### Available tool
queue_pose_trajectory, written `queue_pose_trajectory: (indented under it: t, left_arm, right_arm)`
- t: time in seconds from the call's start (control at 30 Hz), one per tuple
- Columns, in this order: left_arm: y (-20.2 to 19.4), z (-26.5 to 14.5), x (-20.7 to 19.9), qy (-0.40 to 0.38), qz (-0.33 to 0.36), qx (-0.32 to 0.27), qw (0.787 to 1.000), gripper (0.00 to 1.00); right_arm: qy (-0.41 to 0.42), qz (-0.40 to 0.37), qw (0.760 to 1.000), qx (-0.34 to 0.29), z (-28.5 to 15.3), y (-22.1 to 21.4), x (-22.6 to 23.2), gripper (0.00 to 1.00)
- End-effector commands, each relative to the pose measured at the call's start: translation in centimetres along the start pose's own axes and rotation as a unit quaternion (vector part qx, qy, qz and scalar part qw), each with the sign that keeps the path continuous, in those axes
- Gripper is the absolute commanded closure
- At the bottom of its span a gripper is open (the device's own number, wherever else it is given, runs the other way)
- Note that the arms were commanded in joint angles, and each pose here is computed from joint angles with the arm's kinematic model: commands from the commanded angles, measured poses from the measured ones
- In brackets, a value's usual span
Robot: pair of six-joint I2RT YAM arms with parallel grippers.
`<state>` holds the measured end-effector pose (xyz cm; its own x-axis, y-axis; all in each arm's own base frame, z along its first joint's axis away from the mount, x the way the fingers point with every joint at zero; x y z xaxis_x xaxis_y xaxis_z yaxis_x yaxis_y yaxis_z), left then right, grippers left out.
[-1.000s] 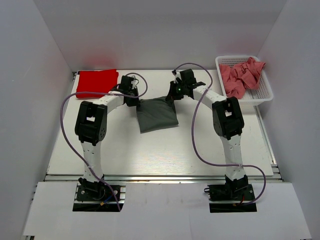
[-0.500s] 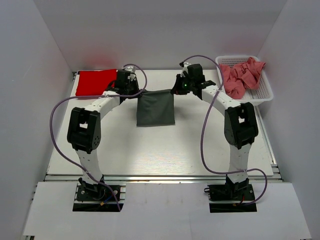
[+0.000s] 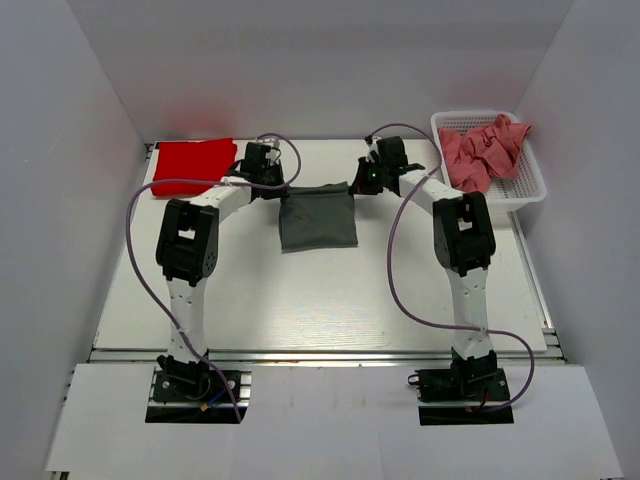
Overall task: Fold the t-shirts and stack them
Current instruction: Fold the long partially folded tshirt into a neat square
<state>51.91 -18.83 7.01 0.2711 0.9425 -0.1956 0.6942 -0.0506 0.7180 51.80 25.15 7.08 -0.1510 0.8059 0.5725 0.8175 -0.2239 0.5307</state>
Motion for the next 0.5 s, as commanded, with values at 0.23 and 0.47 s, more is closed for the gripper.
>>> queue_pose_trajectory:
  t: [0.23,0.47]
  left_arm:
    - [4.1,-1.8,0.9,0.029,0.003,-0.031,0.999,0.00]
    - [1.0,-3.7,-0.1,0.010,0.012,0.000,1.000,0.00]
  right_arm:
    - [0.071,-0.071,0.994,-0.033,-2.1,4.8,3.3,0.16]
    - [0.109,-0.080,0.988,-0.070,-8.5,4.0,6.3,0.10]
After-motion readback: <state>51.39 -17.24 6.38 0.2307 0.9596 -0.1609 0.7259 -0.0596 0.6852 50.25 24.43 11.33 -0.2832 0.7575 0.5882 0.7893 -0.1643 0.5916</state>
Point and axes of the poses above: each gripper's point midway between its finger pads, its own z axis out along the fingers, its own x axis along the line the jaws close on, y = z × x, the point moved 1 cm from there along -z, back along the fingers, and after that the axes turned 13 degrees about z, right-handed, at the moved point
